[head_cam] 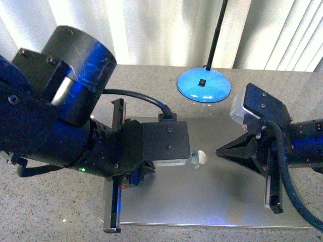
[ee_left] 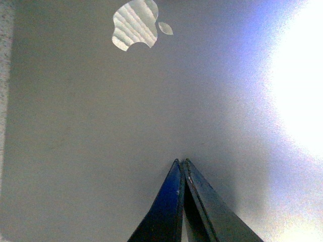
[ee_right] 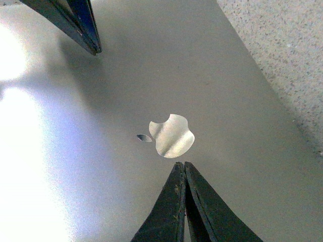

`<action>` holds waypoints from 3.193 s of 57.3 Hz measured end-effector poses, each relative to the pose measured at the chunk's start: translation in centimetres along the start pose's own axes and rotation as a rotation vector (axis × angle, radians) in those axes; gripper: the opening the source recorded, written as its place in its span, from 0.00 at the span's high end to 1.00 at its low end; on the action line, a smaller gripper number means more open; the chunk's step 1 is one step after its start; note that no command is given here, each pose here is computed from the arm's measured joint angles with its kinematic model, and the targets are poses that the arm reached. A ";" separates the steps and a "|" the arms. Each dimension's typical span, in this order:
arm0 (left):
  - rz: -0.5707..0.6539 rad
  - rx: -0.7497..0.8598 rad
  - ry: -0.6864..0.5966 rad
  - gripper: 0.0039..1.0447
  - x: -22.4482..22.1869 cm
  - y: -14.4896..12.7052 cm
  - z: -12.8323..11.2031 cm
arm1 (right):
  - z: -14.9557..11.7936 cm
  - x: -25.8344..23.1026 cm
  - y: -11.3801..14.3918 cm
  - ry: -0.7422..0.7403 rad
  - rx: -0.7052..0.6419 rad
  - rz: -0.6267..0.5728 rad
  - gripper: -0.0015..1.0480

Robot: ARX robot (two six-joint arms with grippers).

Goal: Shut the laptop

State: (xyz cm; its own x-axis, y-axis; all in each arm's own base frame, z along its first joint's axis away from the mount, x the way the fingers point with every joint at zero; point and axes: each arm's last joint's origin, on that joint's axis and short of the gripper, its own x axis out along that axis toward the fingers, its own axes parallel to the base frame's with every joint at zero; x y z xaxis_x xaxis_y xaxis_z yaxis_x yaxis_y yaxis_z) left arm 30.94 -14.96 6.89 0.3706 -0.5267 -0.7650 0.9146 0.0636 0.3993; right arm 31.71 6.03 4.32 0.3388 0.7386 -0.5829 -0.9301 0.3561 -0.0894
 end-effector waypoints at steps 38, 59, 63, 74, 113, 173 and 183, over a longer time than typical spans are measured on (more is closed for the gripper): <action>0.007 -0.049 -0.004 0.97 -1.6 0.6 -0.1 | 0.6 0.0 0.4 -0.006 0.051 0.007 0.97; 0.252 -0.101 -0.141 0.97 -9.5 4.9 1.0 | 6.4 -4.3 -1.3 -0.163 -0.002 -0.200 0.97; 0.325 -0.117 -0.202 0.97 -12.0 5.5 1.2 | 7.8 -5.6 -1.8 -0.212 -0.009 -0.321 0.97; 0.558 -0.178 -0.353 0.97 -19.7 4.6 0.3 | 10.2 -10.0 -1.0 -0.327 0.088 -0.594 0.97; 1.167 -0.981 -0.453 0.97 -27.4 -6.7 -7.9 | 7.0 -17.9 8.9 -0.470 0.444 -1.132 0.97; 1.171 -0.982 -0.511 0.97 -23.3 -12.5 -4.1 | 3.9 -18.4 14.9 -0.492 0.437 -1.138 0.97; 1.171 -0.982 -0.510 0.97 -23.4 -12.8 -4.1 | 3.9 -18.5 15.3 -0.495 0.435 -1.139 0.97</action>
State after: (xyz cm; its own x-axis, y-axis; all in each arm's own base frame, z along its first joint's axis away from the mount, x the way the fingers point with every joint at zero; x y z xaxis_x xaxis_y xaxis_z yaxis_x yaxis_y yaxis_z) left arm 11.17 -0.01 17.62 0.9995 -0.0008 0.0318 0.0008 1.0000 -0.0009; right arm 11.76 0.00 16.89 1.0000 0.0008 0.0097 -0.0007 0.9999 -0.0113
